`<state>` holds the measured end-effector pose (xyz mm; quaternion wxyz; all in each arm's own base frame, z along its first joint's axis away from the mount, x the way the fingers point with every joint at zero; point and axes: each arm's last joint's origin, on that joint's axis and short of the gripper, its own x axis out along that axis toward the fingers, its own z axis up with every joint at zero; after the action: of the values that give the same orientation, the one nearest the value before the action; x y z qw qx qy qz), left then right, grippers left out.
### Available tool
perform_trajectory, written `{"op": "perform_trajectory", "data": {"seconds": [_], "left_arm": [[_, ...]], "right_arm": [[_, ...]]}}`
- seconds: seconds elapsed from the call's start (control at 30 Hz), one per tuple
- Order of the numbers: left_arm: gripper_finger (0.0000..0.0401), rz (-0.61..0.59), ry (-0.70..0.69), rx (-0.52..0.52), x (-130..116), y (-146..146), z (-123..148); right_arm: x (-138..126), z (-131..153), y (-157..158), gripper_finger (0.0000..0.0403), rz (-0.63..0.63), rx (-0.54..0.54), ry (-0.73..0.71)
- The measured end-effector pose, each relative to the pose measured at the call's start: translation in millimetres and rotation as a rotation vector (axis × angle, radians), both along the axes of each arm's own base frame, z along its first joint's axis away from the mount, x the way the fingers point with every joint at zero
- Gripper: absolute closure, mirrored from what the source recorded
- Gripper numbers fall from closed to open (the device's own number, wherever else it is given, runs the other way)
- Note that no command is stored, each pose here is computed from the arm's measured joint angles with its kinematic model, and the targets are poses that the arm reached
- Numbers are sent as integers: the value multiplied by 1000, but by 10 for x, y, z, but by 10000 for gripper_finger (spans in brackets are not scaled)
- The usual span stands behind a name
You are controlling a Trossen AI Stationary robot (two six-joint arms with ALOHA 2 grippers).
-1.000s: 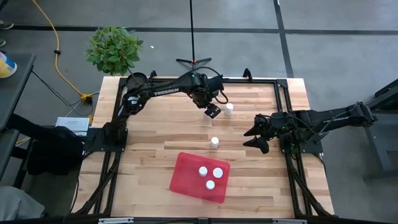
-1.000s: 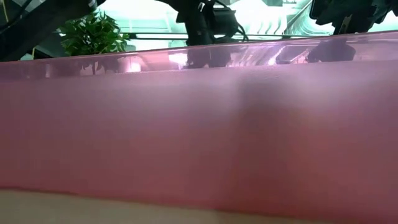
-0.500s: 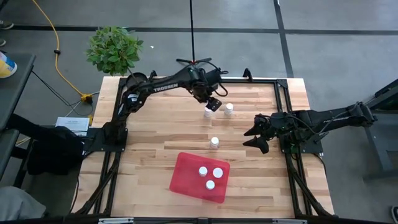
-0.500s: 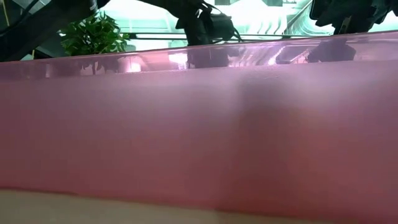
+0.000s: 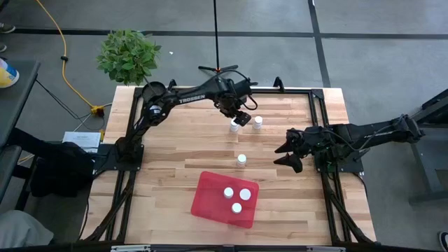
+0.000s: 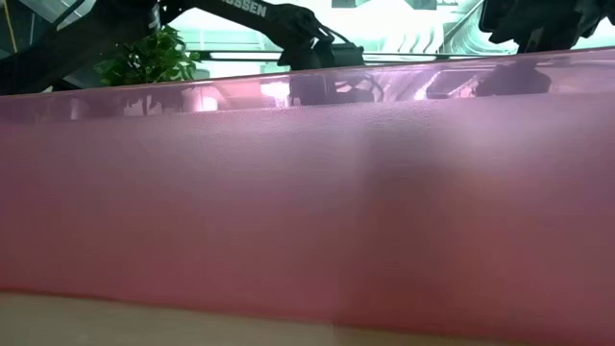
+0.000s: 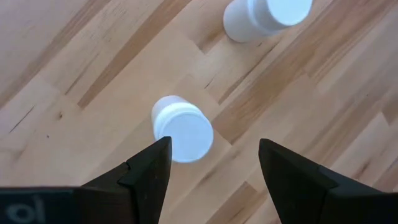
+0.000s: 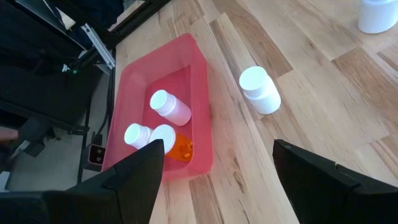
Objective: Pick and place pill bottles into a basket
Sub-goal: Put the white medicine bottle into the red container
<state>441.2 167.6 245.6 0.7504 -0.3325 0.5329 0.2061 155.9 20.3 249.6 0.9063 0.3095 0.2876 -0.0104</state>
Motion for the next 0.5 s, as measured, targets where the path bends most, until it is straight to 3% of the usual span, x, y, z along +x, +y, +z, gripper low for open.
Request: {"op": "perform_trajectory", "data": {"seconds": [0.33,0.5], "left_arm": [[124,-67,18,71,-8,14,-4],[97,-92,18,80,-8,14,-4]], "right_arm": [[-5,-8,-1,111,0,-1,10],[-7,-11,-1,111,1,-3,13]]}}
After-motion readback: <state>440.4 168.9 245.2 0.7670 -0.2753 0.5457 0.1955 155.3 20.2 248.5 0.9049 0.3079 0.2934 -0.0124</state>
